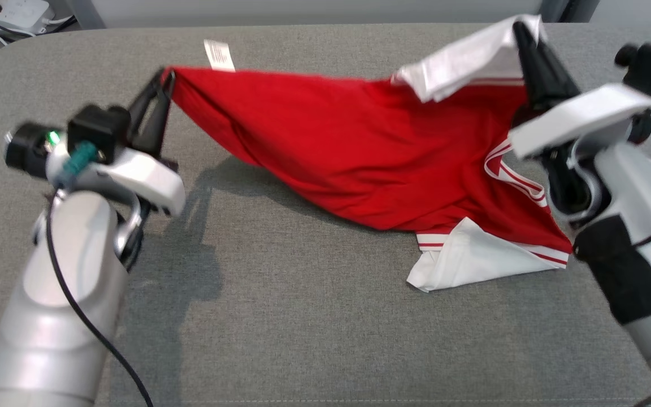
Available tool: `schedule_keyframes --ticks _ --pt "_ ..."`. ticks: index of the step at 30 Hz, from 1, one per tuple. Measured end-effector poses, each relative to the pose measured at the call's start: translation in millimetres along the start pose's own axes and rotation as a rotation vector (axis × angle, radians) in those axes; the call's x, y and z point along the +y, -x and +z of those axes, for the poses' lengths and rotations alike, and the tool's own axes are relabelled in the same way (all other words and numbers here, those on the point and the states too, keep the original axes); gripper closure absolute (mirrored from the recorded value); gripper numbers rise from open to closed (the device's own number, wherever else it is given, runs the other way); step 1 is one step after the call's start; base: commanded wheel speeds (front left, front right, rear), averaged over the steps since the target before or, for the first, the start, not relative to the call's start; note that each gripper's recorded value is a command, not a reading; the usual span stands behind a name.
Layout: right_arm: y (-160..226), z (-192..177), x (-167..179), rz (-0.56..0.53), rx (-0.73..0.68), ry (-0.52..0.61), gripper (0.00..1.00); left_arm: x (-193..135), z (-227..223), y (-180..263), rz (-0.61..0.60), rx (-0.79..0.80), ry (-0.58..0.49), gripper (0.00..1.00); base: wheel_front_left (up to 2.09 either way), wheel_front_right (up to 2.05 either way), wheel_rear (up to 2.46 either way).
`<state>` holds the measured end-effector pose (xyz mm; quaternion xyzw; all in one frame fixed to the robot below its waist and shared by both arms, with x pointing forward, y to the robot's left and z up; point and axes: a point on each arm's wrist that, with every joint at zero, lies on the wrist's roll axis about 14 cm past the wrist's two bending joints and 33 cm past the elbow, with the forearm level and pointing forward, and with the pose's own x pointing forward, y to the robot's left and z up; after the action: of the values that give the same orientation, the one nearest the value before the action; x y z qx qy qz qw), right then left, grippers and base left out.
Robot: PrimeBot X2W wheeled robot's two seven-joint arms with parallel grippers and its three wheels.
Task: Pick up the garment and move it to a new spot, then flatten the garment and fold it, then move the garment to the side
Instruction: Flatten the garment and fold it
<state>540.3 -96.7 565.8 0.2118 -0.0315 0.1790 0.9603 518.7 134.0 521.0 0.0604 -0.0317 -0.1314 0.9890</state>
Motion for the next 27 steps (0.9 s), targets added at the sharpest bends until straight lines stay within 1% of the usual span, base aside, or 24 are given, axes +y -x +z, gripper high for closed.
schedule_keyframes --ticks 2,5,7,8,9,12,14,16,19,21,23,27 --pt "-19 33 8 0.022 -0.074 0.005 1.0 14 32 -19 0.001 -0.07 -0.048 1.0 0.0 0.0 0.0" --pt "-38 96 23 0.058 -0.213 0.024 1.0 32 93 -37 0.021 -0.195 -0.115 1.0 0.0 0.0 0.0" --pt "-41 137 34 0.075 -0.307 0.022 1.0 42 133 -41 0.041 -0.278 -0.145 1.0 0.0 0.0 0.0" --pt "-41 152 40 0.087 -0.339 0.029 1.0 45 150 -40 0.047 -0.317 -0.155 1.0 0.0 0.0 0.0" --pt "-36 173 52 0.107 -0.388 0.026 1.0 49 178 -33 0.062 -0.381 -0.163 1.0 0.0 0.0 0.0" --pt "-25 193 63 0.124 -0.439 -0.007 1.0 54 198 -19 0.083 -0.428 -0.162 1.0 0.0 0.0 0.0" --pt "-17 182 69 0.138 -0.408 -0.006 1.0 57 185 -7 0.091 -0.391 -0.164 1.0 0.0 0.0 0.0" --pt "-6 153 69 0.138 -0.335 -0.026 1.0 55 149 8 0.092 -0.3 -0.141 1.0 0.0 0.0 0.0" --pt "19 109 64 0.117 -0.237 -0.085 1.0 44 77 40 0.09 -0.133 -0.058 1.0 0.0 0.0 0.0" --pt "37 89 62 0.11 -0.195 -0.105 1.0 34 40 63 0.091 -0.049 -0.001 1.0 0.0 0.0 0.0" --pt "53 76 58 0.097 -0.173 -0.143 1.0 24 13 83 0.102 0.007 0.071 1.0 0.0 0.0 0.0" --pt "87 38 46 0.045 -0.11 -0.209 1.0 0 -33 118 0.103 0.113 0.163 1.0 0.0 0.0 0.0"
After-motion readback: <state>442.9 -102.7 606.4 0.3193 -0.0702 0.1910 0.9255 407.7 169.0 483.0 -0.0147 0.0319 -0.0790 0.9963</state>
